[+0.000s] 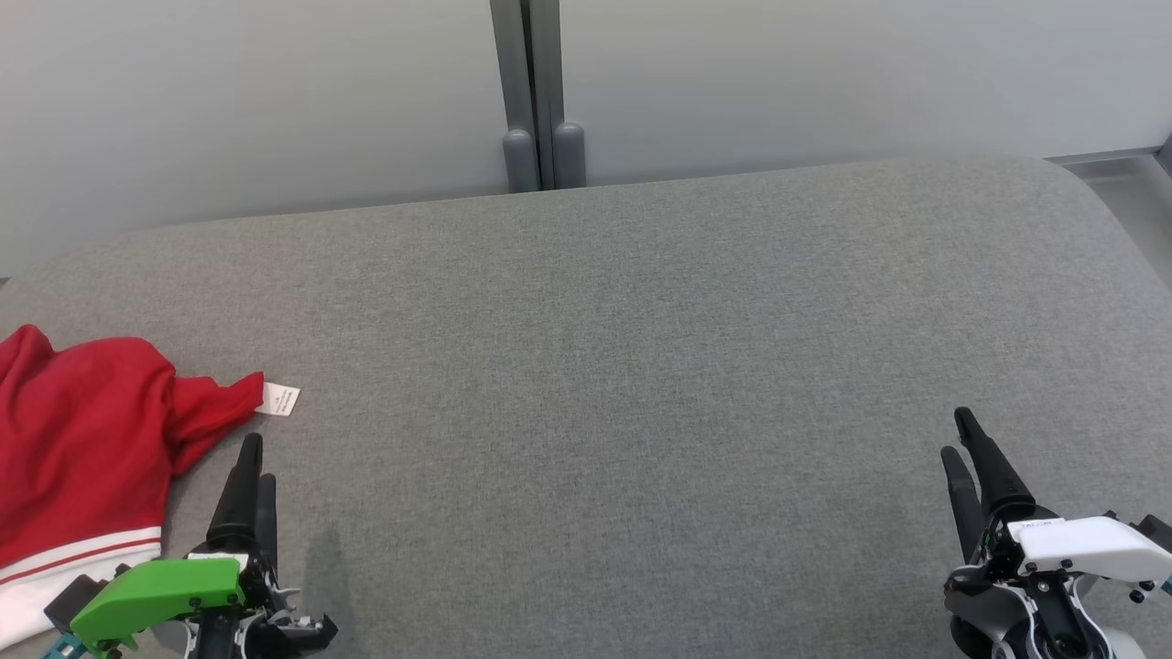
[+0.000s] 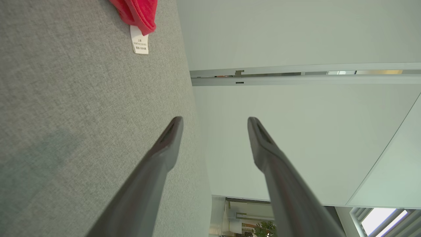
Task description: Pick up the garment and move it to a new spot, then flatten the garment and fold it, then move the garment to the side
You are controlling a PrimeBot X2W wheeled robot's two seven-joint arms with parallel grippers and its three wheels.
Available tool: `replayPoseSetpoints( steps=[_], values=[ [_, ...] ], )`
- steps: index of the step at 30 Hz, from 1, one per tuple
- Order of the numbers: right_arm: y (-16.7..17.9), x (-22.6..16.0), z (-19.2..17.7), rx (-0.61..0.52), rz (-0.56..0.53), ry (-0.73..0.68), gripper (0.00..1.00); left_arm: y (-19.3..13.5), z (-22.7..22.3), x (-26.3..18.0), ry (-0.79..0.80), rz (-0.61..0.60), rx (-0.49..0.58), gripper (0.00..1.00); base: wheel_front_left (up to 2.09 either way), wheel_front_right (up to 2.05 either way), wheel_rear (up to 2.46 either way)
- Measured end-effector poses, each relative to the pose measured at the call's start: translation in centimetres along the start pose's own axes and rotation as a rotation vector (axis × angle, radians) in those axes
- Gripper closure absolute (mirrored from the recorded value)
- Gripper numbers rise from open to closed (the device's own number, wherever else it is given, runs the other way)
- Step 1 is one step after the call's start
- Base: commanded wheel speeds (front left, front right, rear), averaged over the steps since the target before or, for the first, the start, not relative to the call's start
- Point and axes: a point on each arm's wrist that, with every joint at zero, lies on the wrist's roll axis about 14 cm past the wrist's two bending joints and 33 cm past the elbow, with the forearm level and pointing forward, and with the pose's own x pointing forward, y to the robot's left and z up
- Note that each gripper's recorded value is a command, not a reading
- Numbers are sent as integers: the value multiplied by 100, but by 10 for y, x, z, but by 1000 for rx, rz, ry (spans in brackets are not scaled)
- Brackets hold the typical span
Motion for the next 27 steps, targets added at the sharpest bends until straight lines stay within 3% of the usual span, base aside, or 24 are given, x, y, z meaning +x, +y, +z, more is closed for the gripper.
replayPoseSetpoints(
  steps=[27],
  values=[
    [18,11,-1,-550,43,-23,0,11,-11,7,17,67,613,0,0,0,0]
  ],
)
